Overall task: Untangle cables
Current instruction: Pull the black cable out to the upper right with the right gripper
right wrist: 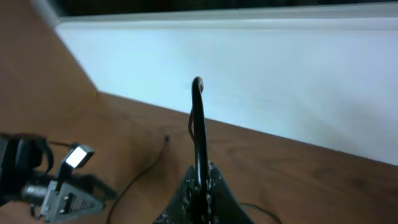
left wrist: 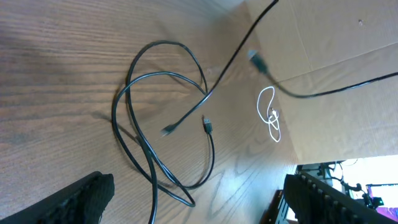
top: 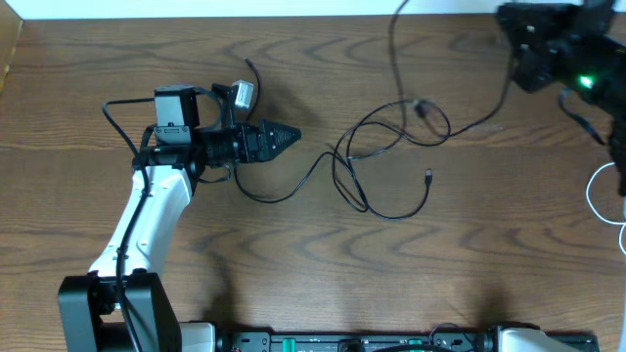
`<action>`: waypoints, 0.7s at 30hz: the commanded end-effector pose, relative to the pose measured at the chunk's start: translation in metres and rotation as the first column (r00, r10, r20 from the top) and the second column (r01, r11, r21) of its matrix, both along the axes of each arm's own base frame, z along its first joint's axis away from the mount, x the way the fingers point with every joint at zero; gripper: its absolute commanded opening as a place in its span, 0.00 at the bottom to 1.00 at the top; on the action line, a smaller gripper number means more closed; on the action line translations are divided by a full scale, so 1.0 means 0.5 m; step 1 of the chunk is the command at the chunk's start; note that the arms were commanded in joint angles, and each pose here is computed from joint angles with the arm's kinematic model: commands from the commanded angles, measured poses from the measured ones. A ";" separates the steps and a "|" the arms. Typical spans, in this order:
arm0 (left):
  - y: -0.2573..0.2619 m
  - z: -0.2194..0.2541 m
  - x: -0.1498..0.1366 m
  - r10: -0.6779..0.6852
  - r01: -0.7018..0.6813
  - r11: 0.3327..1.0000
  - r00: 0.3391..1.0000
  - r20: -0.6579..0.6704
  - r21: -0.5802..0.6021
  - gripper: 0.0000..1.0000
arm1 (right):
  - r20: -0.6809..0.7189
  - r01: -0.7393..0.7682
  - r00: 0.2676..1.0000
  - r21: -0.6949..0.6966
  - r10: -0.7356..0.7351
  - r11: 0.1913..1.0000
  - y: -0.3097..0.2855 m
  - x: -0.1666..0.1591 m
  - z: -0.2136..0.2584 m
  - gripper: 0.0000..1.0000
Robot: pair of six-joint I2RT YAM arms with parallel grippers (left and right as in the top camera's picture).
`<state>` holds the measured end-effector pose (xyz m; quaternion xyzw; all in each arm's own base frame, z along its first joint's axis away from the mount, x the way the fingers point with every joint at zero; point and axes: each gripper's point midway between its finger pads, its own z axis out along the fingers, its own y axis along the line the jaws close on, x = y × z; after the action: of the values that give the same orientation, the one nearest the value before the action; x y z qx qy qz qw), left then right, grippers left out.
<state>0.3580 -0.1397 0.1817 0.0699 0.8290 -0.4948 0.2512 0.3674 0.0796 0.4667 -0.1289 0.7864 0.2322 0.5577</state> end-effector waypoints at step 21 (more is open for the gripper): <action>-0.001 0.007 -0.009 -0.016 0.016 1.000 1.000 0.003 -0.006 0.92 | 0.025 0.720 0.692 -0.087 -0.721 0.689 -0.397 -0.183 0.110 0.01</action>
<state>0.3561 -0.1398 0.1801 0.0661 0.8308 -0.4955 0.2449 0.2850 -0.0976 0.5219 0.1350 0.7890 0.0126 0.5993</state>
